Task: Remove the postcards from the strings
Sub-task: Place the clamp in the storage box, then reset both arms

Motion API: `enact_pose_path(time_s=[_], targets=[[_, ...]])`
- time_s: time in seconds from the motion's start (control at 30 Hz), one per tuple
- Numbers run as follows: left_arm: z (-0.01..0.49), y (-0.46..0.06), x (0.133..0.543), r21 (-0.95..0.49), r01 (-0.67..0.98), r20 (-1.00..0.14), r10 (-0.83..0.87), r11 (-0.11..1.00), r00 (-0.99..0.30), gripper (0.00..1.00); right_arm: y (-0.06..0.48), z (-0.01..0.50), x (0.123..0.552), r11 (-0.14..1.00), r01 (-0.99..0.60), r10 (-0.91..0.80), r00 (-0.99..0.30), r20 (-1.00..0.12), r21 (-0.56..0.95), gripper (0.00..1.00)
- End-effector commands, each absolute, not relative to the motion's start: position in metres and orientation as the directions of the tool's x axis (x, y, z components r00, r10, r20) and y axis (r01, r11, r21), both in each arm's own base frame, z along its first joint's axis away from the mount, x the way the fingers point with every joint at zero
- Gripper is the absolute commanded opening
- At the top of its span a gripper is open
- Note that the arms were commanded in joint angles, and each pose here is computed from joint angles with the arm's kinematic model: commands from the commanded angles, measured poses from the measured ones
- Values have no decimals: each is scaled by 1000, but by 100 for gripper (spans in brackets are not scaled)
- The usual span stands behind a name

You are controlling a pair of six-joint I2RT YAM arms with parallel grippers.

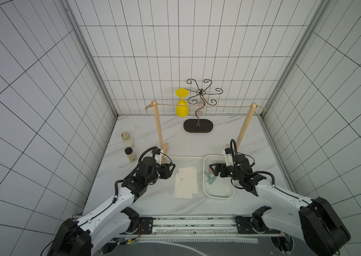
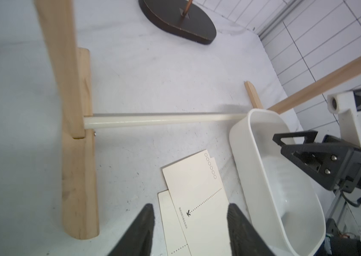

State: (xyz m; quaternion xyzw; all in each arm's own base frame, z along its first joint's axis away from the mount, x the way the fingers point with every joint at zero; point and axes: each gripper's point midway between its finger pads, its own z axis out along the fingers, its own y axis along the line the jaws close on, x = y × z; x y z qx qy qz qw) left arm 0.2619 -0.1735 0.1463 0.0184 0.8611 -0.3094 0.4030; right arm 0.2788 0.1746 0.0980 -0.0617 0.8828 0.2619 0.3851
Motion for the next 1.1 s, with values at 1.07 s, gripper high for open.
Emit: enact_pose_path(time_s=[1.07], targets=[[225, -14, 364, -61, -280, -992, -90, 958, -90, 97, 22, 206, 339, 993, 22, 119, -120, -986, 117, 100]])
